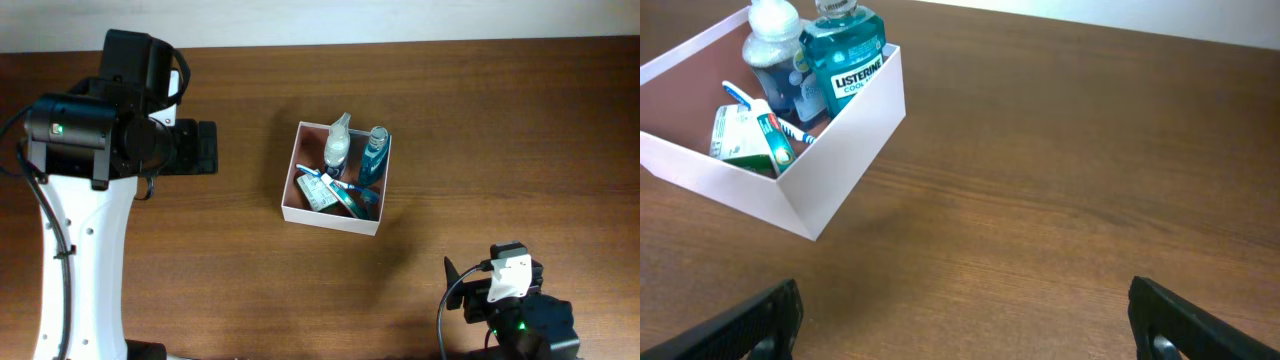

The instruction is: Pack container

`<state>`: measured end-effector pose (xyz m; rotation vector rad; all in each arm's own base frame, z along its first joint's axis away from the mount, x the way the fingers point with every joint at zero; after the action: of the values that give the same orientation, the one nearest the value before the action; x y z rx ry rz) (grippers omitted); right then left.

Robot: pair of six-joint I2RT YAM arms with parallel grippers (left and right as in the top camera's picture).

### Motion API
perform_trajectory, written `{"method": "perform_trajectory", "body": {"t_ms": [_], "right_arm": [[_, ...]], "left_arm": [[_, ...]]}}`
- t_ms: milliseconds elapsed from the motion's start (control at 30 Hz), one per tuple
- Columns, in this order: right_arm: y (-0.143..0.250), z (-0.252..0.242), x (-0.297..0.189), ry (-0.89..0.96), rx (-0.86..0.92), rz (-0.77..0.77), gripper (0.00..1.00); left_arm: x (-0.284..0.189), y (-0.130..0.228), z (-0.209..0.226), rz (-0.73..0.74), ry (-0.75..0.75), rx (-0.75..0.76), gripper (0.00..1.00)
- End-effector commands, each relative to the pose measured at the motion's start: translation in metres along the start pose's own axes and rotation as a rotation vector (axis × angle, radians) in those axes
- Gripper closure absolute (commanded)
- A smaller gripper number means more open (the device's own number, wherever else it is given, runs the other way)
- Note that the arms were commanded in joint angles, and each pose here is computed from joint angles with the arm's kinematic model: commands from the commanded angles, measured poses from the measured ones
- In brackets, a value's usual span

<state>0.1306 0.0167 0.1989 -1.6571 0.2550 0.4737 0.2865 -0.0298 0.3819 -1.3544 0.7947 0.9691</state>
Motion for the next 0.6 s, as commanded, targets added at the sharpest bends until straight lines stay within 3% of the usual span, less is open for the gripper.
{"method": "perform_trajectory", "body": {"t_ms": [0,567], "right_arm": [[0.010,0.000,0.005,0.004,0.002,-0.021,0.01],[0.047,0.004,0.029,-0.004,0.000,0.068,0.01]], "left_arm": [[-0.008,0.001,0.003,-0.026,-0.003,-0.012,0.01],[-0.008,0.001,0.003,-0.026,-0.003,-0.012,0.01]]}}
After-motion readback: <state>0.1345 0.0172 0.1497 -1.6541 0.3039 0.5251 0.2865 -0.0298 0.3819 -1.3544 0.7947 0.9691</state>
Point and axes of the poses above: each gripper's point midway between its finger pads, its own x axis out along the fingers, its own z axis along the line the jaws close on, y = z × x, the point moved 6 cm from there along -x, back along the fingers, and after that the axes turned 2 degrees about -x, right-handed, at the moved point
